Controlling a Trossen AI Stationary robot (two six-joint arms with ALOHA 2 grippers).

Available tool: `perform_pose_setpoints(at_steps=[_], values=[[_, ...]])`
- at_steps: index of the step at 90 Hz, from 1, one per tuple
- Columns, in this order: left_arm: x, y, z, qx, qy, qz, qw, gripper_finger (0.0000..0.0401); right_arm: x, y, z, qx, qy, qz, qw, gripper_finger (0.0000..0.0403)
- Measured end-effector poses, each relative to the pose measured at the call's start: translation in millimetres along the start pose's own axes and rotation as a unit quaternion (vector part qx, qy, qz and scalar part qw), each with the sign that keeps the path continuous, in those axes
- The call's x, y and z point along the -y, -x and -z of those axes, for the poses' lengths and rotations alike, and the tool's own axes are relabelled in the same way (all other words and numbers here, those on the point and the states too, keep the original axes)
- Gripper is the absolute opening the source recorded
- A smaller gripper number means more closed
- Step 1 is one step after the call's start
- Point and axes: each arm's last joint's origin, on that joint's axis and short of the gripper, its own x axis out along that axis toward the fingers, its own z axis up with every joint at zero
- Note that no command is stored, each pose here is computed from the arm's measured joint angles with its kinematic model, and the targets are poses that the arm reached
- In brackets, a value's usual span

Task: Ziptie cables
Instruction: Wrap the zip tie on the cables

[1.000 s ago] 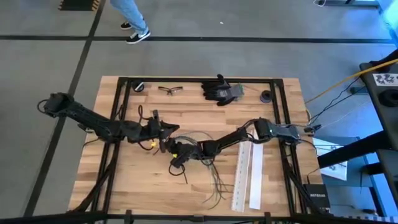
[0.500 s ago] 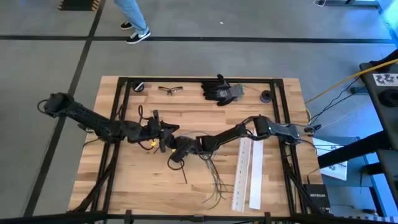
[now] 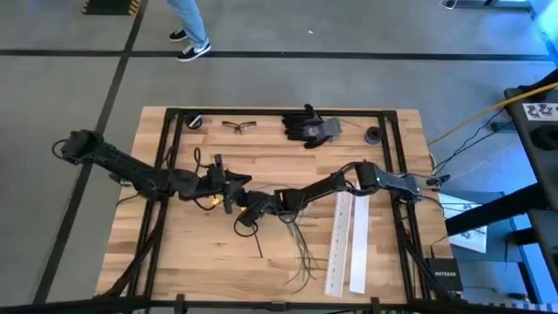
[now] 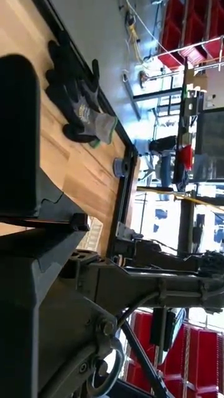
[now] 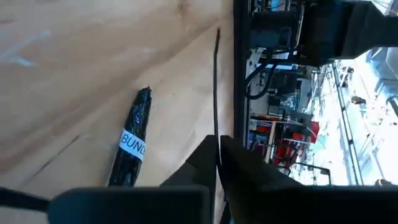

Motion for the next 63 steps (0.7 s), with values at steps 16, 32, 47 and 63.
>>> perform_pose_setpoints(at_steps=[16,32,47,63], values=[[0,0,0,-0.001,-0.013,0.0,1.0,0.0,4,9,-14,0.045,-0.104,-0.015,0.993,0.0],[0,0,3,-0.015,-0.032,-0.001,0.999,0.0,10,26,-37,0.105,-0.214,-0.036,0.971,0.0],[0,0,5,-0.023,-0.054,0.001,0.998,0.0,-7,42,-44,0.131,-0.339,-0.05,0.93,0.0],[0,0,5,-0.024,-0.066,0.004,0.998,0.0,-26,64,-47,0.191,-0.463,-0.008,0.866,0.0]])
